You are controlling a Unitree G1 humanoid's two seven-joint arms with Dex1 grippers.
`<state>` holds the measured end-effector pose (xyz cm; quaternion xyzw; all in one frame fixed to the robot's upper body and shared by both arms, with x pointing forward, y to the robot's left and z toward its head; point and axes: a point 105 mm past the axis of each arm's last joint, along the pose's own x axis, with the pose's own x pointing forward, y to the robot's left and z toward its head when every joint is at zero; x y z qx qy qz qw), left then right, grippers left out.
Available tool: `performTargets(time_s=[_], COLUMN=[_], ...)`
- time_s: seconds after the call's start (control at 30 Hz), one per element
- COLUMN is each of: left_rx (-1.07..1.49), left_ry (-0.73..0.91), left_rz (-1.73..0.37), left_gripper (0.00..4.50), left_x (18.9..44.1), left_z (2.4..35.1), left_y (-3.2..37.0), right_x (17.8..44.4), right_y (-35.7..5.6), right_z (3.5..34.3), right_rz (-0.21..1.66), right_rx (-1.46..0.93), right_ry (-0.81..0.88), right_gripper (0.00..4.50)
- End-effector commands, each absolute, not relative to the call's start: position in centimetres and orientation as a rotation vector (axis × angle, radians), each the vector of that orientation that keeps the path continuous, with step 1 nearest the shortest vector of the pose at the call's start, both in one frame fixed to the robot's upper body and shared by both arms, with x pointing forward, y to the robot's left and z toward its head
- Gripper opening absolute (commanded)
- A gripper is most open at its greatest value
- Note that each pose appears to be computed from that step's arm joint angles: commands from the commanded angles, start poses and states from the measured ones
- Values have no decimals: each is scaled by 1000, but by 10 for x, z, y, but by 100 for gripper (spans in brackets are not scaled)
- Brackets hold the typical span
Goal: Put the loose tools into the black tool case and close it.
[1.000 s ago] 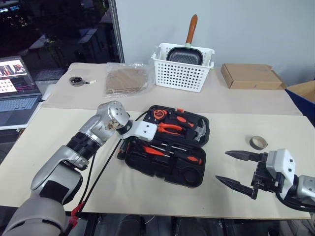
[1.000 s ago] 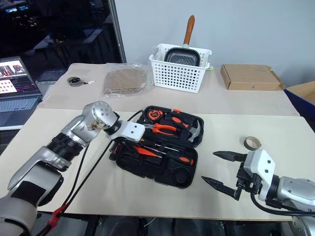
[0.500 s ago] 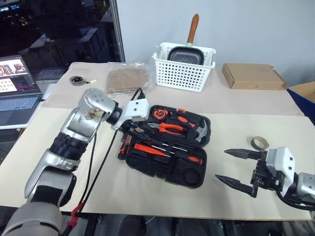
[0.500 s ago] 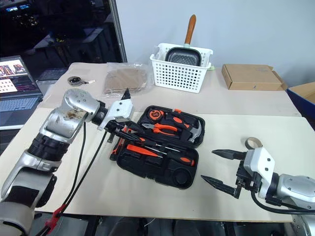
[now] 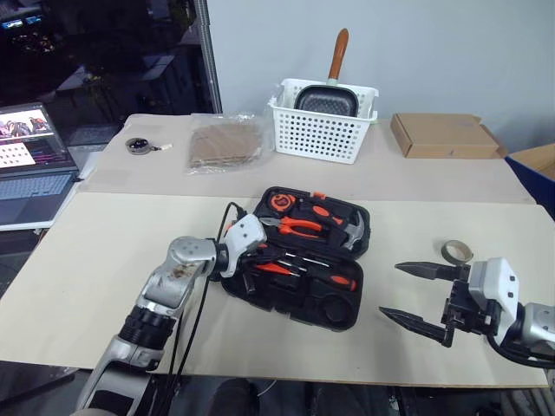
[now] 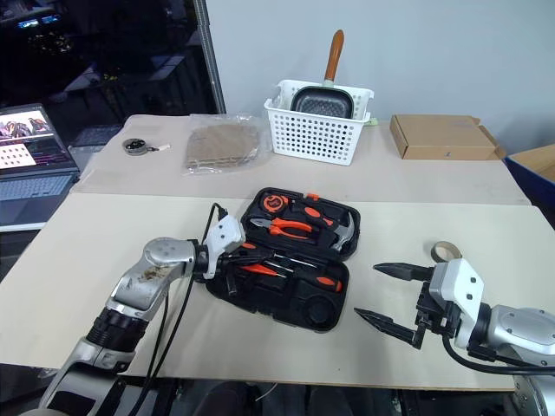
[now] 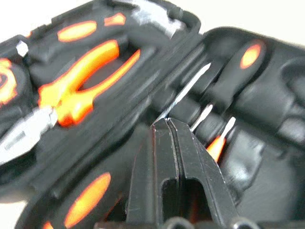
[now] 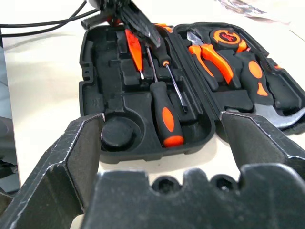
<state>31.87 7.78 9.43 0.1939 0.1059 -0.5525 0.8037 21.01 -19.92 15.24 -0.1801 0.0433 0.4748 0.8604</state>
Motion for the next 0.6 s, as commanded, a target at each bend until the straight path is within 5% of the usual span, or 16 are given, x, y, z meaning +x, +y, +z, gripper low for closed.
performTargets(time_s=[0.03, 0.6], left_rx=[507, 717], left_ry=[232, 294], left_rz=[-1192, -1098], left_gripper=[3, 3], left_x=[313, 319], left_z=[78, 30], left_y=[89, 131], right_x=[209, 208], right_y=[-198, -193], right_z=[159, 159], right_rz=[1015, 1022], right_rx=[-403, -394], right_ry=[65, 65], right_gripper=[450, 450])
